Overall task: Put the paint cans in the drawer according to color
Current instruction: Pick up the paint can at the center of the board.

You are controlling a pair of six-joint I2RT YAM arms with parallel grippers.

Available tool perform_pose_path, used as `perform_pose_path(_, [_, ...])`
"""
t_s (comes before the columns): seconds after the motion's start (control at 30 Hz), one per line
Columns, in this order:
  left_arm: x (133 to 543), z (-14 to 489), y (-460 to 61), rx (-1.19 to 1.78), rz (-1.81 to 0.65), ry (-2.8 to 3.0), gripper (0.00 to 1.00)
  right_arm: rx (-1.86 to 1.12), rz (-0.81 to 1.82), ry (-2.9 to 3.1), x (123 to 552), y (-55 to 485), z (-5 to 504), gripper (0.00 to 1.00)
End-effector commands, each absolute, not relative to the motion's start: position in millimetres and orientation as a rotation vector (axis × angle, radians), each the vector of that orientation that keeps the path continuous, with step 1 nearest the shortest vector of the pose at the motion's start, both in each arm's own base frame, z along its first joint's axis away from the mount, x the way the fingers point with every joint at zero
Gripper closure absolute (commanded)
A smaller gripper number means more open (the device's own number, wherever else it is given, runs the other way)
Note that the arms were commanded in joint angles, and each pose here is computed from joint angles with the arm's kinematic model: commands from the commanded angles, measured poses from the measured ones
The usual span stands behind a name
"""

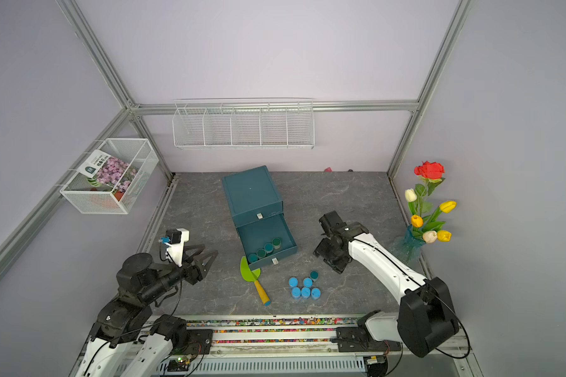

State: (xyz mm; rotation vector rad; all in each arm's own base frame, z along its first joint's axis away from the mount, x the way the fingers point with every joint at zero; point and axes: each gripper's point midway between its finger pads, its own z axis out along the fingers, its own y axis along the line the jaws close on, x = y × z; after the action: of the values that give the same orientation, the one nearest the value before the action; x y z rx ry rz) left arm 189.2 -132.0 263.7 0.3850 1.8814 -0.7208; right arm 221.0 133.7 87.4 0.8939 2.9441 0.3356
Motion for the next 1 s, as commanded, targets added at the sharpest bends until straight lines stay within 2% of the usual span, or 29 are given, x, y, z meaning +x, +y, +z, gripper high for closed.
perform_pose_path(0.0, [189.8, 262.0, -133.8, 0.387, -0.731, 1.886, 0.36, 0.865, 0.471, 2.991, 216.5, 155.4, 71.1, 0.29])
perform_pose_path(0.2, [190.1, 262.1, -133.1, 0.384, -0.727, 1.886, 0.36, 0.834, 0.432, 3.065, 206.5, 167.9, 45.2, 0.3])
perform_pose_path(0.4, [190.0, 261.8, -133.3, 0.384, -0.728, 1.887, 0.36, 0.823, 0.37, 3.073, 207.1, 166.1, 35.6, 0.36])
perform_pose_path(0.53, [189.7, 262.0, -133.4, 0.385, -0.729, 1.886, 0.36, 0.836, 0.304, 3.089, 202.5, 159.2, 28.5, 0.45])
perform_pose_path(0.7, [189.6, 262.7, -133.4, 0.386, -0.729, 1.882, 0.36, 0.848, 0.262, 3.106, 198.1, 155.4, 19.2, 0.5])
perform_pose_path(0.8, [190.1, 262.3, -133.2, 0.384, -0.727, 1.884, 0.36, 0.858, 0.248, 3.095, 198.8, 153.2, 21.3, 0.57])
perform_pose_path(0.97, [190.2, 262.1, -133.0, 0.383, -0.726, 1.885, 0.36, 0.866, 0.246, 3.047, 202.0, 148.3, 37.8, 0.81])
